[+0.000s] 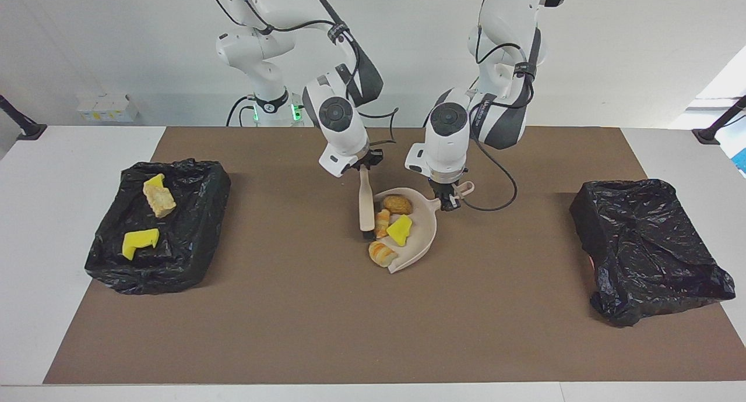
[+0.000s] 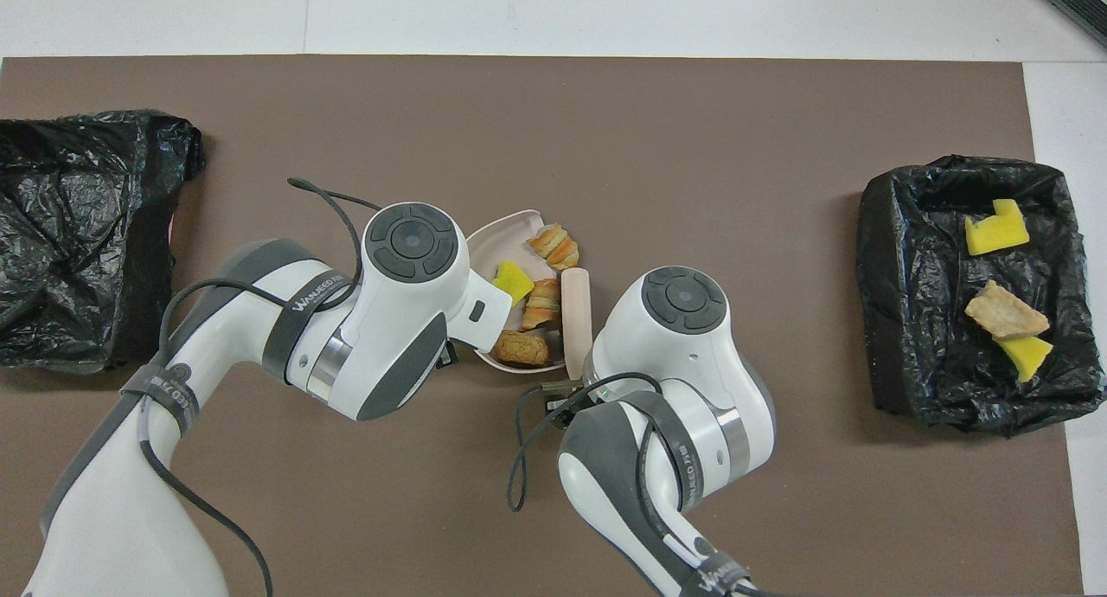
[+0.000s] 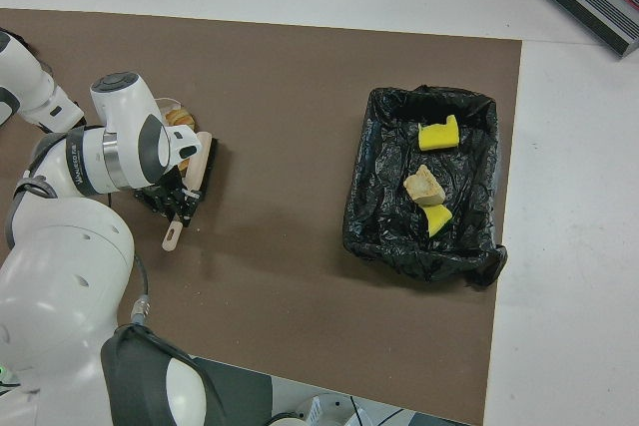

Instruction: Sweep and dump trash in bin

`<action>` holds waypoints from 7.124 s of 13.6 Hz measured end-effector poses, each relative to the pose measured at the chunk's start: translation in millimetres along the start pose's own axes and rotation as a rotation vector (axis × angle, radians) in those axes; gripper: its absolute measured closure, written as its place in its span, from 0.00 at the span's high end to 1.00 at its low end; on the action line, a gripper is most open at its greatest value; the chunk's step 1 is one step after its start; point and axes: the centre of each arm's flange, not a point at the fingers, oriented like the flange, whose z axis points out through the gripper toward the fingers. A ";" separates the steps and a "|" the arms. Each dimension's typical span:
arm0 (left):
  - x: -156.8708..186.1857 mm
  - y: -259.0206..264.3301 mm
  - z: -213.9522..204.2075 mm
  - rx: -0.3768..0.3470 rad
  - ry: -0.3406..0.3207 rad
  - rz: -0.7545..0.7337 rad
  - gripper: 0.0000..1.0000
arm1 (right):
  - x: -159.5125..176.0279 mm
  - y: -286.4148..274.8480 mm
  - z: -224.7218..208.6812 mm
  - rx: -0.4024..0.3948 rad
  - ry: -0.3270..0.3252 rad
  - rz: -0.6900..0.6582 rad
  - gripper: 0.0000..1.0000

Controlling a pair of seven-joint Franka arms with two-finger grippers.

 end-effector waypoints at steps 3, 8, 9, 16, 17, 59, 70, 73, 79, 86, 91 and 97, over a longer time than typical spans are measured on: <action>0.0 0.0 0.1 0.000 0.000 0.000 0.32 | -6.4 -5.1 -5.9 -0.003 -0.034 -0.009 0.26; -0.3 0.4 1.1 0.000 0.000 0.000 0.32 | -14.8 19.7 -36.8 -0.128 -0.062 -0.055 0.26; -0.5 0.8 1.9 0.001 0.001 0.000 0.32 | -12.6 21.6 -41.7 -0.156 -0.045 -0.087 0.26; -2.1 3.0 3.5 0.005 0.006 0.002 0.32 | 55.6 34.5 -43.2 -0.320 0.009 -0.213 0.26; -2.4 3.5 3.3 0.005 0.007 0.002 0.32 | 70.0 32.1 -41.8 -0.335 0.018 -0.219 0.26; -169.1 -44.4 -112.9 0.012 0.008 0.034 0.32 | -7.1 34.0 -71.0 -0.179 -0.133 0.041 0.26; -221.5 85.5 -53.3 -0.019 -0.110 0.040 0.32 | -162.1 -51.3 -0.1 -0.106 -0.264 0.570 0.26; -215.0 129.7 -35.3 -0.008 -0.136 0.054 0.32 | -178.6 -72.5 8.6 -0.028 -0.272 0.729 0.26; -197.9 185.7 31.6 0.014 -0.162 0.058 0.32 | -205.2 -108.1 73.0 0.015 -0.272 0.923 0.26; -195.6 187.6 45.3 -0.003 -0.180 0.064 0.32 | -199.4 -121.7 102.4 0.082 -0.236 0.841 0.26; -193.7 184.4 53.1 -0.016 -0.186 0.082 0.32 | -173.7 -115.9 104.2 0.146 -0.196 0.424 0.26; -194.6 169.3 57.2 -0.033 -0.169 0.119 0.32 | -162.5 -112.6 101.6 0.189 -0.157 0.041 0.26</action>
